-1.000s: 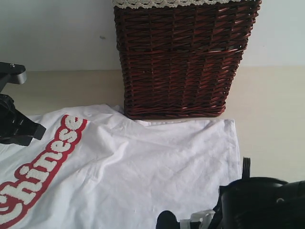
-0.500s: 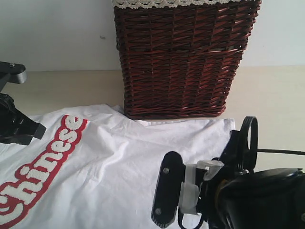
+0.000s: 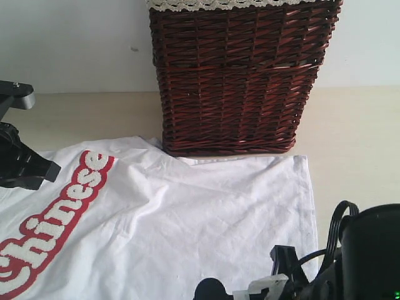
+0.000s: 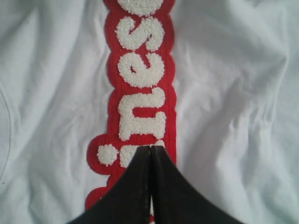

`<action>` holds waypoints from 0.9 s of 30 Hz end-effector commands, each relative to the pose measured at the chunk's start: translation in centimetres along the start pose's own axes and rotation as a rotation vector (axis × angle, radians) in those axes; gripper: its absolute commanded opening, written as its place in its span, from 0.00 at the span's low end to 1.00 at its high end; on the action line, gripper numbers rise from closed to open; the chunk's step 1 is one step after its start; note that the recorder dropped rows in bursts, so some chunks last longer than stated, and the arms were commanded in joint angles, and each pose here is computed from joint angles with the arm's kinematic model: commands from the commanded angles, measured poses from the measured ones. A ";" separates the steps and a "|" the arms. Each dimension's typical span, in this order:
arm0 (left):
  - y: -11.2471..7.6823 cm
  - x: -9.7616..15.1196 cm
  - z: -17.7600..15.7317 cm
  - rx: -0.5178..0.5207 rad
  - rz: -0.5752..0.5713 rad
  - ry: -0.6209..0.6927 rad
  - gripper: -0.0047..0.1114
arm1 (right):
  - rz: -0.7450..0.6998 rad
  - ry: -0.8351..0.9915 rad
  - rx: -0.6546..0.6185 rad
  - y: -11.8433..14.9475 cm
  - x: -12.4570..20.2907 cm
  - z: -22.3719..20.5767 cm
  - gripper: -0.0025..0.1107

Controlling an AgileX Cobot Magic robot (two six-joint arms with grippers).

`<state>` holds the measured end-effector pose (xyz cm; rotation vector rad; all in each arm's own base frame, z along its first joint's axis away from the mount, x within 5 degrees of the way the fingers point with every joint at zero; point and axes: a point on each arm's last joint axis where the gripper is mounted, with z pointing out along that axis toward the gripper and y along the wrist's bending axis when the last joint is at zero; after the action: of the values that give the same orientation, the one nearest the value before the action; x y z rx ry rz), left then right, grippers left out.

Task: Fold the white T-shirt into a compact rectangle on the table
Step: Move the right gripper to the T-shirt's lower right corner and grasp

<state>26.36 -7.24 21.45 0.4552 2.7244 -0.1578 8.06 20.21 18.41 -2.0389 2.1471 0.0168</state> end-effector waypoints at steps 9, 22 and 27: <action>-0.1 -0.2 -0.2 0.007 -0.013 -0.014 0.04 | 0.067 0.169 -0.070 0.7 0.2 5.5 0.52; -0.1 -0.3 -0.2 0.011 -0.018 -0.018 0.04 | -0.045 0.194 0.175 -2.8 -2.8 2.8 0.02; -0.1 -0.3 -0.2 0.011 -0.016 -0.019 0.04 | -0.078 0.200 0.305 -4.0 -2.9 3.0 0.02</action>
<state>26.35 -7.29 21.45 0.4474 2.7254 -0.1666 11.66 23.01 16.19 -2.0500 2.0946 -0.4368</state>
